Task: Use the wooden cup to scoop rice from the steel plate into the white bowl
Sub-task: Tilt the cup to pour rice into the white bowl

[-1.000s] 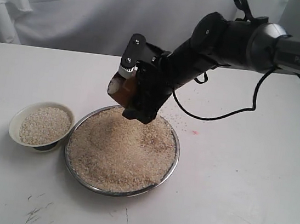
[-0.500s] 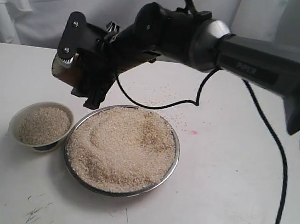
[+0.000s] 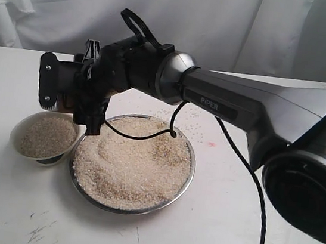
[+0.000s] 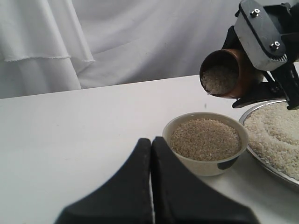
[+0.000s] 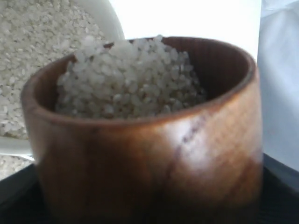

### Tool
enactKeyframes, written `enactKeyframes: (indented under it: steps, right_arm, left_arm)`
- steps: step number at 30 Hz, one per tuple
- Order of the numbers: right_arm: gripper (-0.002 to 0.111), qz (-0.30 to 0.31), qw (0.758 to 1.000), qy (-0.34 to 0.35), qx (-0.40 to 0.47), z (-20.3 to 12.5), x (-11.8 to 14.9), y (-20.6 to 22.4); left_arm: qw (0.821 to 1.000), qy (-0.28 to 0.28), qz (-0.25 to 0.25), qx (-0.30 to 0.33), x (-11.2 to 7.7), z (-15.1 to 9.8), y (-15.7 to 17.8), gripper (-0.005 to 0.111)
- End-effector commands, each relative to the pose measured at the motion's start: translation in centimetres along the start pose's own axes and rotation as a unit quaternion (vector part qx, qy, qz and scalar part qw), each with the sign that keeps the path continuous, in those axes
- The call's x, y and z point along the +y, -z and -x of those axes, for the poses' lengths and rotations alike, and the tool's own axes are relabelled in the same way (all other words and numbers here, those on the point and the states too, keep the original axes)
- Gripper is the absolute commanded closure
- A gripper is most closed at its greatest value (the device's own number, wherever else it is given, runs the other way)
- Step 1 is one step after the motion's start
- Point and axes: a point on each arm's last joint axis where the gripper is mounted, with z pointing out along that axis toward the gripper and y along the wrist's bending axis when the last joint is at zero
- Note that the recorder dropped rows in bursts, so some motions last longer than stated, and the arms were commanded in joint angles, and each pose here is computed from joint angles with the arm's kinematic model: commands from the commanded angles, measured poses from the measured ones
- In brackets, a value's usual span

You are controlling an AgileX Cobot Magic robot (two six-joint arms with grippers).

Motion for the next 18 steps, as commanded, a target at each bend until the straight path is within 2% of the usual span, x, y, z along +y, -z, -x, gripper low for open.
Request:
enactKeyframes:
  steps: [1,12,18]
  right_arm:
    - [0.108,-0.025,0.999,0.02,-0.003,0.67,-0.58,0.49]
    - [0.108,-0.047,0.991,0.119,0.036,1.01,-0.56,0.57]
    - [0.108,-0.058,0.989,0.133,0.038,1.03,-0.77,0.59]
  left_arm:
    - [1.0,0.0,-0.003,-0.003,-0.01,0.15,-0.03,0.107]
    - [1.0,0.001,-0.003,-0.003,-0.01,0.15,-0.03,0.107]
    - [1.0,0.001,-0.003,-0.003,-0.01,0.15,-0.03,0.107]
